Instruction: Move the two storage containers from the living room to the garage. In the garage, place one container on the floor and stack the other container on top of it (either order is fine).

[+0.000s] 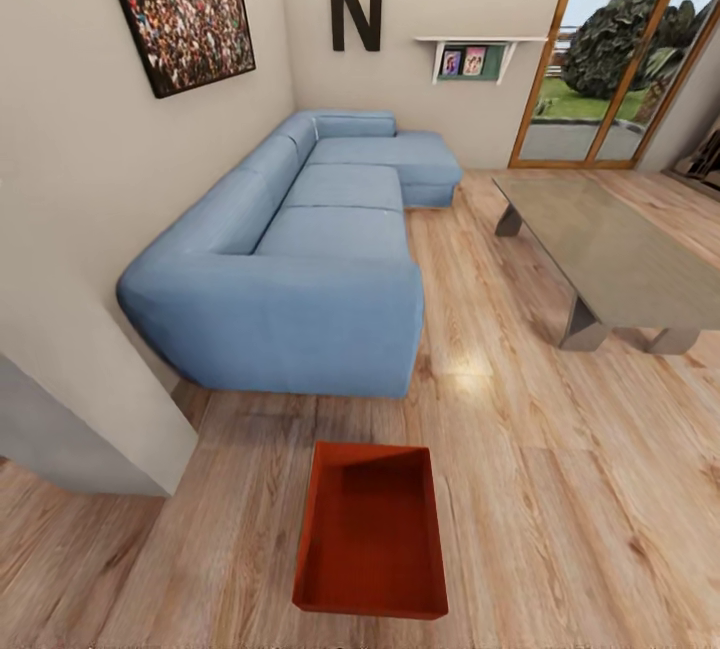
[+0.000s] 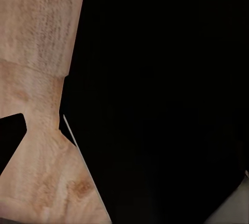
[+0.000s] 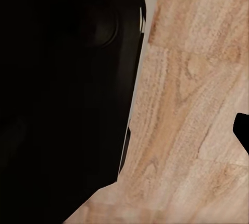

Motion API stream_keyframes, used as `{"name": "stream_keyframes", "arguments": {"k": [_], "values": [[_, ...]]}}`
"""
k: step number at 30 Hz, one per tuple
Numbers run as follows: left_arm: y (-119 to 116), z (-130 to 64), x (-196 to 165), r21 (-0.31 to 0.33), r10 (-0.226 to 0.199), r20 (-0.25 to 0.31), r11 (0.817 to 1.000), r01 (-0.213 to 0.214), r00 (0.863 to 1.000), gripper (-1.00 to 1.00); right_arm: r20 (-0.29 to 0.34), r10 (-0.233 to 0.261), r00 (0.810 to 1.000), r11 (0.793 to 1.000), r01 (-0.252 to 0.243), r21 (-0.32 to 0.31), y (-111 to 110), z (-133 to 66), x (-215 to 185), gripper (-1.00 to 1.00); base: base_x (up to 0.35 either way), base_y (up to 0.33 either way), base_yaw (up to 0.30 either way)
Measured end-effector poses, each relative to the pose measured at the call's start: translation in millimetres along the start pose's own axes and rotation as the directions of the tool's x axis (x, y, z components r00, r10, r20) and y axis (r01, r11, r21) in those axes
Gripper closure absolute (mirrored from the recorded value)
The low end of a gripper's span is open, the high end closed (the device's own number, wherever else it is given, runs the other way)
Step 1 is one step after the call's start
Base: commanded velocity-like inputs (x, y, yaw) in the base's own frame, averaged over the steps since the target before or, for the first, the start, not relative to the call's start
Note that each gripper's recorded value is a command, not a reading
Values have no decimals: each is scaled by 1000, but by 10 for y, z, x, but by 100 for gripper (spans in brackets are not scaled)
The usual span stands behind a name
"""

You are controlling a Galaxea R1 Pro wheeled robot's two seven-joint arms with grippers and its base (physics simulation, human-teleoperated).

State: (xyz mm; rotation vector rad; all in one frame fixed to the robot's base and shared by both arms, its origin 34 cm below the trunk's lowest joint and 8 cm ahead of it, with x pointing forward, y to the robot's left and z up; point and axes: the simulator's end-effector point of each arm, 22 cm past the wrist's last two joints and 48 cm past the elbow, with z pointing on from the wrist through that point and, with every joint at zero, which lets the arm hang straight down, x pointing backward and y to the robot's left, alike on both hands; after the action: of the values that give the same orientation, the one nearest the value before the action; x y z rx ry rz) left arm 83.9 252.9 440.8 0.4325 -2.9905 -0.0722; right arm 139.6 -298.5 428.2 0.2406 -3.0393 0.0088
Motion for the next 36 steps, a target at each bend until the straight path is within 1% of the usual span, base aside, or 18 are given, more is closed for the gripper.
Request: {"name": "stream_keyframes", "arguments": {"k": [11, 17, 28, 36], "values": [[19, -2, 65, -5, 0, -17, 1000, -1, 1000, -100, -17, 0, 1000, 1000, 0, -3, 12, 6, 68, -100, 0, 0, 0], [22, -2, 75, -6, 1, -20, 1000, -1, 1000, -100, -13, -2, 1000, 1000, 2, -2, 8, 7, 64, -100, 0, 0, -9], [23, -2, 79, -6, 1, -20, 1000, -1, 1000, -100, -11, -1, 1000, 1000, 1, -1, 0, 7, 62, -100, 0, 0, -189], [23, -2, 78, -6, 1, -20, 1000, -1, 1000, -100, -13, -1, 1000, 1000, 1, -1, 0, 7, 67, -100, 0, 0, -32]]}}
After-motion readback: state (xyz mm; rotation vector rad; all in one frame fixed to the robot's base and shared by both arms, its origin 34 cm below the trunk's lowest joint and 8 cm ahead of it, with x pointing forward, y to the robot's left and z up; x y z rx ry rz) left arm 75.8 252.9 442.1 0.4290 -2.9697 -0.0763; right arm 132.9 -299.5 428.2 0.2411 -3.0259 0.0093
